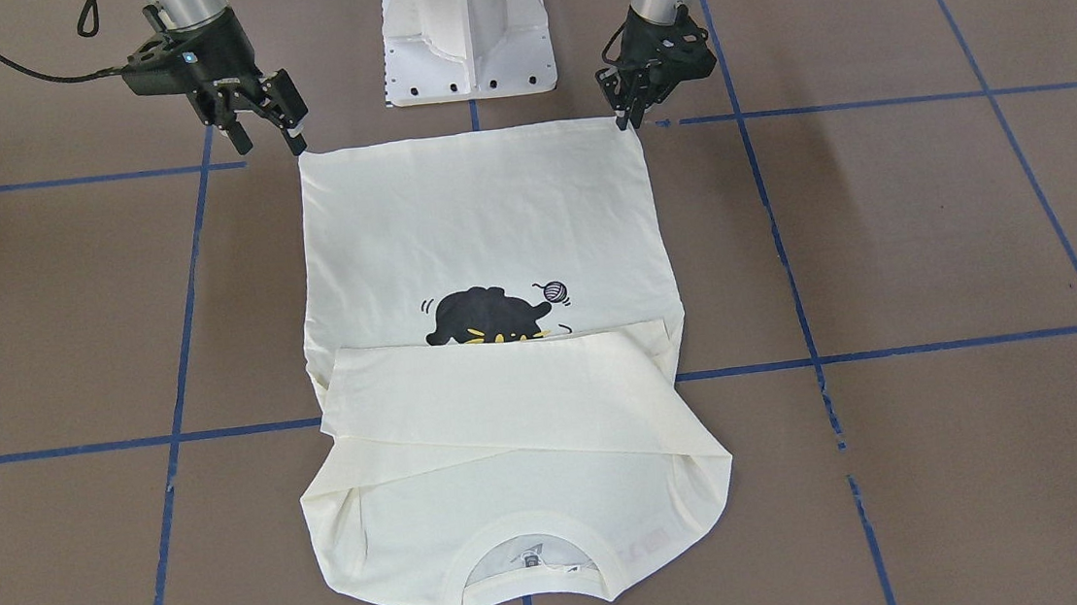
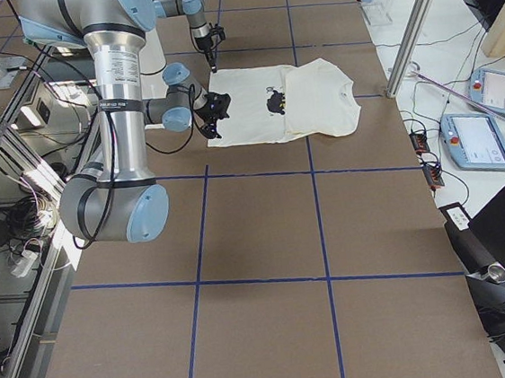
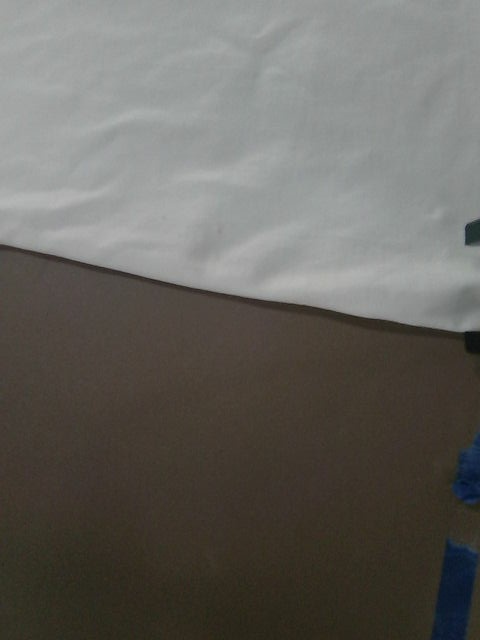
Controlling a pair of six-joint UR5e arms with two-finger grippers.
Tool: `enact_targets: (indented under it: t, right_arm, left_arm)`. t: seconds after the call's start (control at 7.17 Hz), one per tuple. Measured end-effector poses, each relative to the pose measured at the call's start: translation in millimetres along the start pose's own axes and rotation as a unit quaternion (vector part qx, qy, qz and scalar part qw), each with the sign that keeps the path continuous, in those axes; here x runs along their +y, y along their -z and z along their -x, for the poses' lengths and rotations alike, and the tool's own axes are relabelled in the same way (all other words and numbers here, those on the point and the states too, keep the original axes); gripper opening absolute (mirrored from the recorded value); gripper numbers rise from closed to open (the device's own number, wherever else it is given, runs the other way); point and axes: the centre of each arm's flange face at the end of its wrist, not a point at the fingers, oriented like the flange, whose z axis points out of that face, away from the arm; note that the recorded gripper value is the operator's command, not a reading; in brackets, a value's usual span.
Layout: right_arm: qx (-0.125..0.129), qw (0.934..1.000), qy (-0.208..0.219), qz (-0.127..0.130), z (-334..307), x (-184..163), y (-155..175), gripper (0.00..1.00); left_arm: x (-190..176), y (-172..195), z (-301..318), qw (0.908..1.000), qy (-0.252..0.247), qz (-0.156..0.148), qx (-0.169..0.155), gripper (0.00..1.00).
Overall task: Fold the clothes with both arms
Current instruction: 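Grasp the hem corners with both grippers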
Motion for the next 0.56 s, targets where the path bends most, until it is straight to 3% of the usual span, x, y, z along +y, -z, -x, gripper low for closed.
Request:
enact_targets:
  t: [0.14, 0.28, 0.56]
  right_arm:
    - [0.0, 1.0, 0.0, 0.0, 0.0, 0.3, 0.0, 0.93]
    - [0.0, 1.0, 0.0, 0.0, 0.0, 0.5, 0.0, 0.94]
    - [0.0, 1.0, -0.001, 0.0, 0.0, 0.5, 0.0, 0.94]
  left_arm:
    - [0.8, -1.9, 0.5, 1.0, -0.001, 0.0, -0.002, 0.3]
    - [1.7, -2.5, 0.2, 1.0, -0.001, 0.001, -0.002, 0.04]
    - [3.3, -2.7, -1.6, 1.0, -0.001, 0.002, 0.0, 0.0]
